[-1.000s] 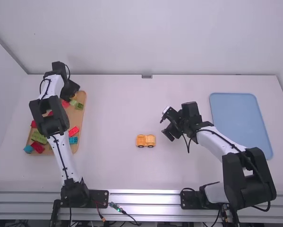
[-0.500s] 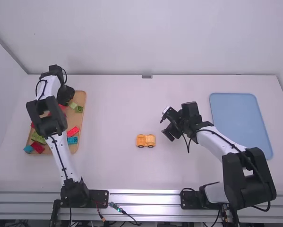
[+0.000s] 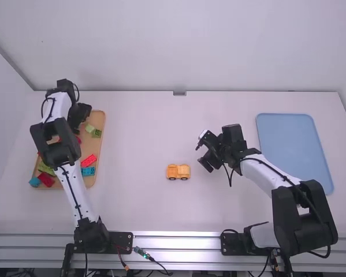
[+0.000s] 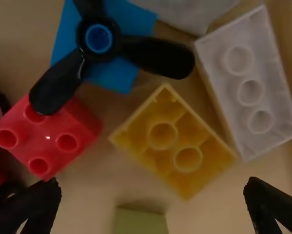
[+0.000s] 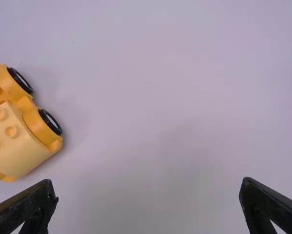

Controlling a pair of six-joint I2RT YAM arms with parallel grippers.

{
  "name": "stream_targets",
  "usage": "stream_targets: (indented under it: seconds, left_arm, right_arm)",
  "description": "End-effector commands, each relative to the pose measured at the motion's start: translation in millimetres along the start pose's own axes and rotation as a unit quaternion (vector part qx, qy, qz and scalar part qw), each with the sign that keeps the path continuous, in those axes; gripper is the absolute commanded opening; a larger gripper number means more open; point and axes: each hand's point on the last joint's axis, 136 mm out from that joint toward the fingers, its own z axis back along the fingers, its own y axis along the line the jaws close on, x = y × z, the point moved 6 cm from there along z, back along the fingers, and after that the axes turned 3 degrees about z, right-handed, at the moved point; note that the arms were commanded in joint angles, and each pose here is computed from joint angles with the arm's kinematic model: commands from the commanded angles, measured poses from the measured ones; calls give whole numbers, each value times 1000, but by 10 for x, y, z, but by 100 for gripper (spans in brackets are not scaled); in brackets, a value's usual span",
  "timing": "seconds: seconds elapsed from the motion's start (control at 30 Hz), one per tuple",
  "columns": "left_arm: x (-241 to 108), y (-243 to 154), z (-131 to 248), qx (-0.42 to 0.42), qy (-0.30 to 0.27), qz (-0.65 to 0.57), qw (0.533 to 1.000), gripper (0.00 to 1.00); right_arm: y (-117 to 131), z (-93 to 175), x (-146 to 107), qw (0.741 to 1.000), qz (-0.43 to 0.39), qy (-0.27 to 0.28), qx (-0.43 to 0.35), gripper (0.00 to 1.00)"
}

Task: Assemble lego blocks to make yellow taxi

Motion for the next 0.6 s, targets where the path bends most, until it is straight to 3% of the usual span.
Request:
stream_targets:
  seconds: [0.0, 0.33, 0.57]
  left_arm:
    - [71, -55, 41, -13, -9, 7, 1000, 100]
    - [76, 44, 1, 17, -24, 53, 998, 77]
    - [97, 70, 3, 26, -34, 53, 998, 76]
  right_arm:
    - [-16, 51, 91, 1000, 7, -12, -5, 99]
    - [-17, 51, 93, 1000, 7, -13, -5, 99]
    - [-15, 51, 90, 1000, 7, -12, -5, 99]
